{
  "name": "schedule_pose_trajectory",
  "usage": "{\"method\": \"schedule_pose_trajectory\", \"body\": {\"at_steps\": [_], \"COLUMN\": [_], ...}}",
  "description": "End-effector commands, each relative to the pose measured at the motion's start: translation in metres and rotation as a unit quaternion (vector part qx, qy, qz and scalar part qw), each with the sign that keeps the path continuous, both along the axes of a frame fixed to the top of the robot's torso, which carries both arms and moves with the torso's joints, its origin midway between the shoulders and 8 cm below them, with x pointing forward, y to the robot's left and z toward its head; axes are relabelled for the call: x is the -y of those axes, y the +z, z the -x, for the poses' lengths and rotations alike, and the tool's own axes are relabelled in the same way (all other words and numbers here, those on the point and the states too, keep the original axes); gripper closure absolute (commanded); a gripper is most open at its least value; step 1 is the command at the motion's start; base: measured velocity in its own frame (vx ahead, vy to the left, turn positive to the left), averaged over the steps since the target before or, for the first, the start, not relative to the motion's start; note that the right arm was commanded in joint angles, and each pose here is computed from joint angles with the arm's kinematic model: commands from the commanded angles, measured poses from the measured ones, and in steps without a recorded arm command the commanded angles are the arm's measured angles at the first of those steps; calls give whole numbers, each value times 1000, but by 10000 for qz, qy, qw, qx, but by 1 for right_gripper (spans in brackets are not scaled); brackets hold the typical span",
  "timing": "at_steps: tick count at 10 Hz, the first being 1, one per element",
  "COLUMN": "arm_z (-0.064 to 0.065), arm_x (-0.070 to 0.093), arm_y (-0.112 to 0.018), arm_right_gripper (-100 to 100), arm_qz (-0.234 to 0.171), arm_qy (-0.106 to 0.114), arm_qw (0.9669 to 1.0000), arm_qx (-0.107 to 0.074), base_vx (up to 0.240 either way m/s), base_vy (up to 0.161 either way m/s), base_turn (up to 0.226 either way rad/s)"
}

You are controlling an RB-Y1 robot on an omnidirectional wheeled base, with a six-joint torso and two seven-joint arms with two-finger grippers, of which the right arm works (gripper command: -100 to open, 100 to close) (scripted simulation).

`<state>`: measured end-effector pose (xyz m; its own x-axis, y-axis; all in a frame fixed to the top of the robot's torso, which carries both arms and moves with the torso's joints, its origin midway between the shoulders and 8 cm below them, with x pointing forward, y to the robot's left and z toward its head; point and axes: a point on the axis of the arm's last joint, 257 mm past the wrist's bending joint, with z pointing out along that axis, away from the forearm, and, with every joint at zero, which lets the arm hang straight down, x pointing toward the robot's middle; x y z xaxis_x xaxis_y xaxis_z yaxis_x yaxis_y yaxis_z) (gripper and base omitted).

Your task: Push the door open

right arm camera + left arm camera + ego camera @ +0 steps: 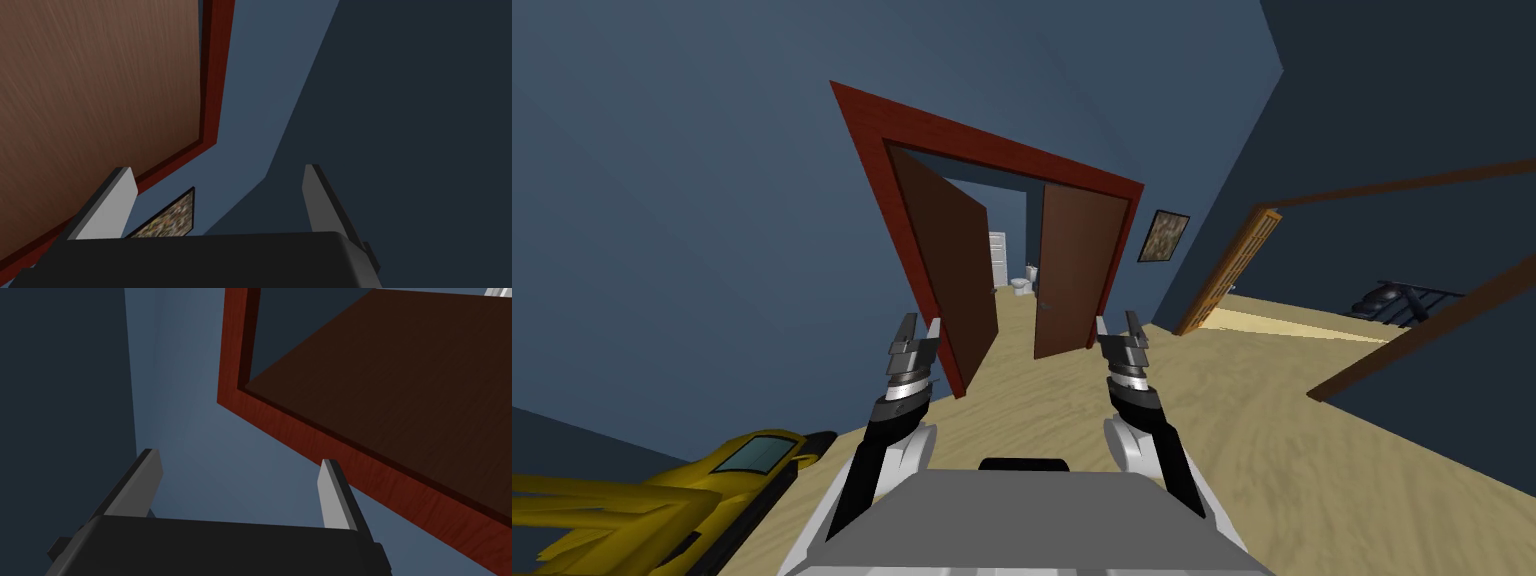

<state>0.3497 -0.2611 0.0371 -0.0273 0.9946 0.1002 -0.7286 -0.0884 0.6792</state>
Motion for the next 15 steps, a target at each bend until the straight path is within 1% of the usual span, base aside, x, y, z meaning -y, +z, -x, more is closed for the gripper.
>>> {"method": "schedule_pose_trajectory", "body": {"at_steps": [1, 2, 4, 9, 11, 13, 15], "arm_z": [-9, -9, -18, -41, -50, -58, -65], "arm_x": [-1, -1, -2, -7, -10, -12, -15], "arm_y": [-13, -13, -29, -75, -96, -118, -138], "arm_right_gripper": [-100, -100, -100, -100, -100, -100, -100], "arm_qz": [20, 20, 44, 113, 145, 177, 214], "arm_qy": [11, 11, 26, 71, 91, 111, 134], "arm_qw": [9999, 9999, 9996, 9973, 9957, 9934, 9912], "arm_qx": [-129, -129, -284, -723, -914, -1124, -1301], "base_vx": [101, 66, 67, 93, 91, 101, 91], "base_vy": [-48, -33, -27, -56, -59, -60, -61], "base_turn": [45, 13, 30, 51, 51, 59, 56]}}
